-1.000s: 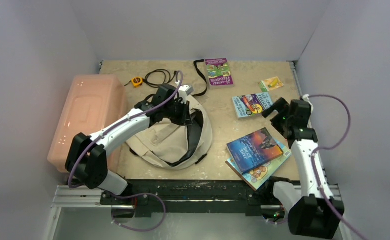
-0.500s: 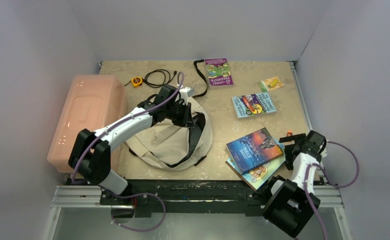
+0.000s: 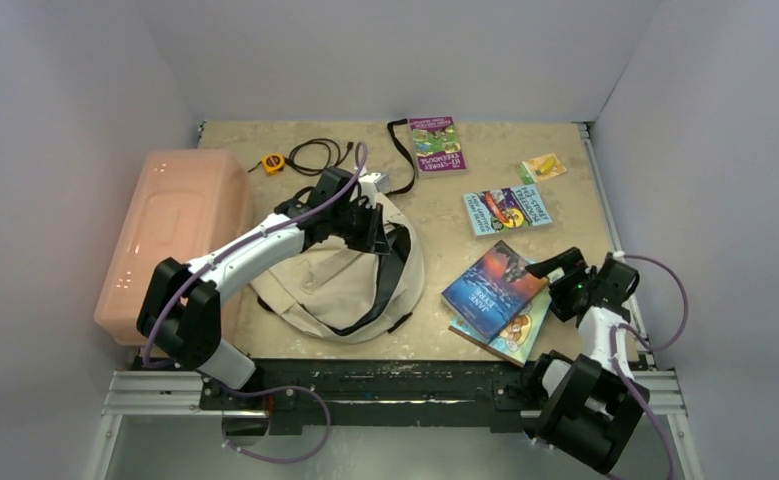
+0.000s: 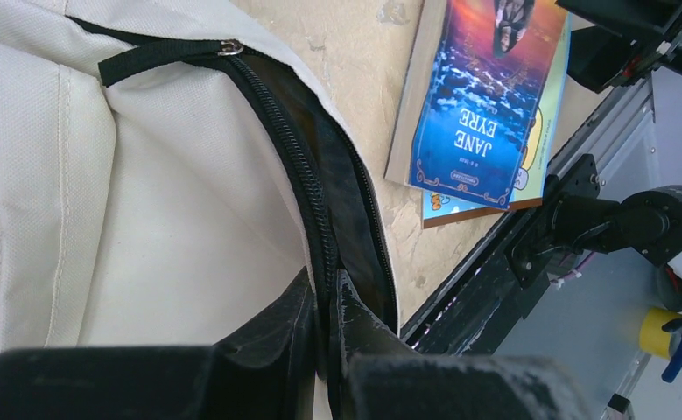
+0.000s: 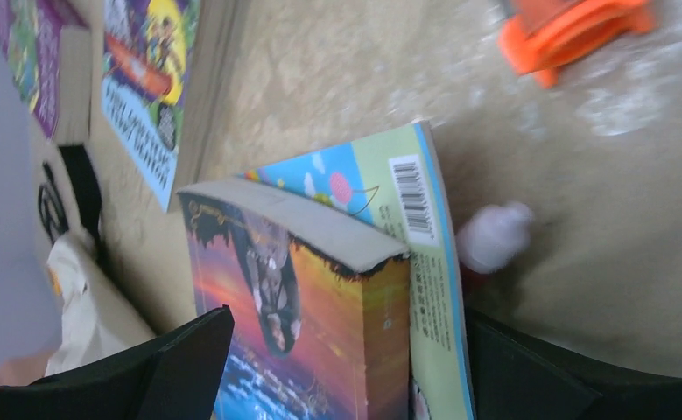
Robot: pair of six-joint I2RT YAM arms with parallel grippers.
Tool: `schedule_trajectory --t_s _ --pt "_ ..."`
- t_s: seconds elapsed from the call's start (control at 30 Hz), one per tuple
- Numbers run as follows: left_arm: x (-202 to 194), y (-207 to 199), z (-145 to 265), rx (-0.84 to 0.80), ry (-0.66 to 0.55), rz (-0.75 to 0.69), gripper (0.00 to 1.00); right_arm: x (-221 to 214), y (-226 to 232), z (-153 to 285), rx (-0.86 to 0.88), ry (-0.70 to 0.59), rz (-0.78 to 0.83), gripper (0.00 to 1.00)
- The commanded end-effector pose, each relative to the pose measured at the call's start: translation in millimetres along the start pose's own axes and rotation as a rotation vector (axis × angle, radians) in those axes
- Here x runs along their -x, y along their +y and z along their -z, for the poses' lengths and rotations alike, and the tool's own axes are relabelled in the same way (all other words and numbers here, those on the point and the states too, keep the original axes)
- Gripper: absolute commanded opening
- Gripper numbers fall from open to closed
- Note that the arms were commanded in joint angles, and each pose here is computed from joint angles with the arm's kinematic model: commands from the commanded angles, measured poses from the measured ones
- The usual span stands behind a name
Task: Pack the student bag
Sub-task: Pick up the book from the center of the board.
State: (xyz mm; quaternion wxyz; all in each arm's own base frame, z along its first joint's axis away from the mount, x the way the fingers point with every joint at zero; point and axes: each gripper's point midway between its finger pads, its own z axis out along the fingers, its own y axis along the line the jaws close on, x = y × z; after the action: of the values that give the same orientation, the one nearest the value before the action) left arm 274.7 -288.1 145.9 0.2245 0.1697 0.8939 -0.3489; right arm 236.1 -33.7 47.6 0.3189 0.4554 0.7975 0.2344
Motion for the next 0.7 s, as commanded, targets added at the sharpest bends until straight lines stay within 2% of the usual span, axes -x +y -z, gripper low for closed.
schedule_trajectory --t_s 0.0,0.1,0.23,0.43,0.5,0.67 --pt "19 -18 5 -0.066 -0.04 -0.018 0.0 -22 60 2 0.2 0.106 0.095 0.99" --pt "18 -17 4 -0.064 -0.033 -0.015 0.0 -35 86 0 0.235 0.151 0.117 0.99" --pt "19 -18 5 -0.065 -0.034 -0.021 0.0 -29 103 2 0.241 0.138 0.154 0.99" --pt "19 -22 6 -0.085 -0.032 -0.018 0.0 -28 87 -5 0.152 0.16 0.227 0.98" --pt "19 -24 6 -0.093 -0.03 -0.014 0.0 -33 86 -10 0.189 0.171 0.241 0.92" --pt "19 -25 5 -0.097 -0.029 -0.01 0.0 -41 88 -17 0.27 0.171 0.244 0.59"
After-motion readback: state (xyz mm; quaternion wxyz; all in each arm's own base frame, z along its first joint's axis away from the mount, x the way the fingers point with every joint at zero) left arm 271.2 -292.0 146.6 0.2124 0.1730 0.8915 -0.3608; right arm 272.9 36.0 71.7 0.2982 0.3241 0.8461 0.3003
